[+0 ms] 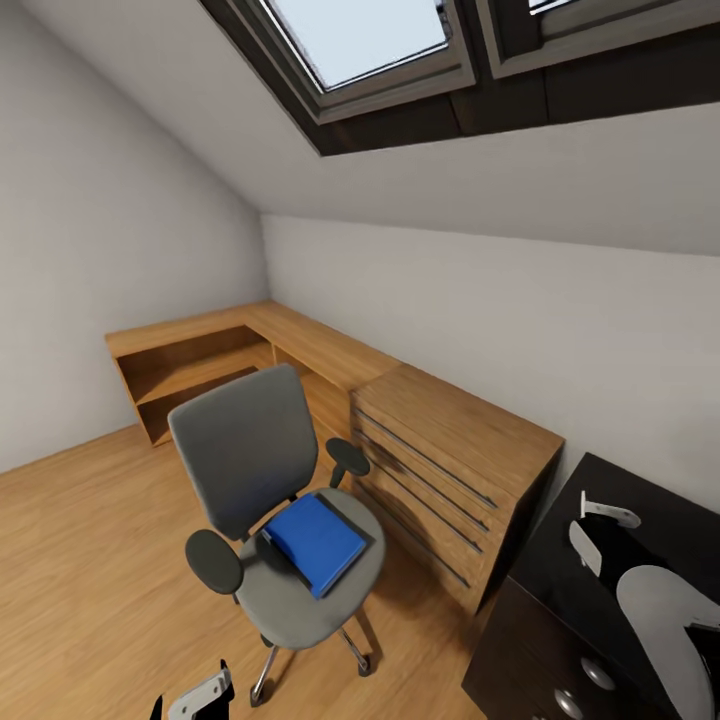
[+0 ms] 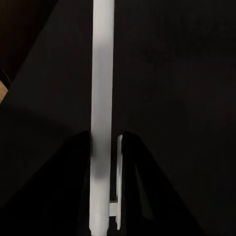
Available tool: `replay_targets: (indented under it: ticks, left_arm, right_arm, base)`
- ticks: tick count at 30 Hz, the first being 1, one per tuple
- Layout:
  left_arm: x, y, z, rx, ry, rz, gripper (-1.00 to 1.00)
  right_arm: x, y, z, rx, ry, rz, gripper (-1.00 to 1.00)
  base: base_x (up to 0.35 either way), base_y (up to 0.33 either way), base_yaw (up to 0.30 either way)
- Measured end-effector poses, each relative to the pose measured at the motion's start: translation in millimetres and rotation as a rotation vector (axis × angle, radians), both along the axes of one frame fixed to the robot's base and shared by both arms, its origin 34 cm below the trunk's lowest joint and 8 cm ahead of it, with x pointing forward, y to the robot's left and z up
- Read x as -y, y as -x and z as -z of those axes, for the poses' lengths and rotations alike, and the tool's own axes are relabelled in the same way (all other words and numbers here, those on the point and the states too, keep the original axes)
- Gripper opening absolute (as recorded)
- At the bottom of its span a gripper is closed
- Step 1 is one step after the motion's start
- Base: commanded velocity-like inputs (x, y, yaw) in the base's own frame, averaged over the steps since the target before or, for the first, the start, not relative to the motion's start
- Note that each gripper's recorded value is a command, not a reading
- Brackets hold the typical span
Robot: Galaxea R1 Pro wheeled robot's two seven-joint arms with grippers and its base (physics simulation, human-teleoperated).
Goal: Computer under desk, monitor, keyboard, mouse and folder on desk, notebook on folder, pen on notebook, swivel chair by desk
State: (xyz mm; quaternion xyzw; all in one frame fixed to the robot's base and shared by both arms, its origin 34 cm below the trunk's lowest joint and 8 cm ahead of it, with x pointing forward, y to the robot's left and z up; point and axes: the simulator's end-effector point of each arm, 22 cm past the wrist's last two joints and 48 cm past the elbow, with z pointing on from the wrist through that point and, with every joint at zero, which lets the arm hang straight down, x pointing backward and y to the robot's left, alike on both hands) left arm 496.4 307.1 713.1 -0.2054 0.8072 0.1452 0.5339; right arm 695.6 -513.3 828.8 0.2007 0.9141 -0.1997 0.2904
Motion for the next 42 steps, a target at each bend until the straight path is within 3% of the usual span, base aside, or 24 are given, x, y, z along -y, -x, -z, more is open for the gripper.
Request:
replay_targets:
  ticks: [7,15,42]
  left_arm:
    - [-1,-1,10,-0.010,0.000,-0.003,1.00]
    - [1,5,34,-0.090,0.010,0.003,1.00]
    - [0,1,70,-0.097,0.010,0.001,1.00]
  right_arm:
    - [-3,-2,9,-0.002,-0.001,-0.005,-1.00]
    - [-3,-4,18,-0.003,0.002,-0.009,-1.00]
    - [-4,-9,53,-0.005,0.006,-0.013,-1.00]
  base:
    - [0.000,0.000,0.000]
    - [0.000,0.000,0.000]
    - [0.000,0.000,0.000]
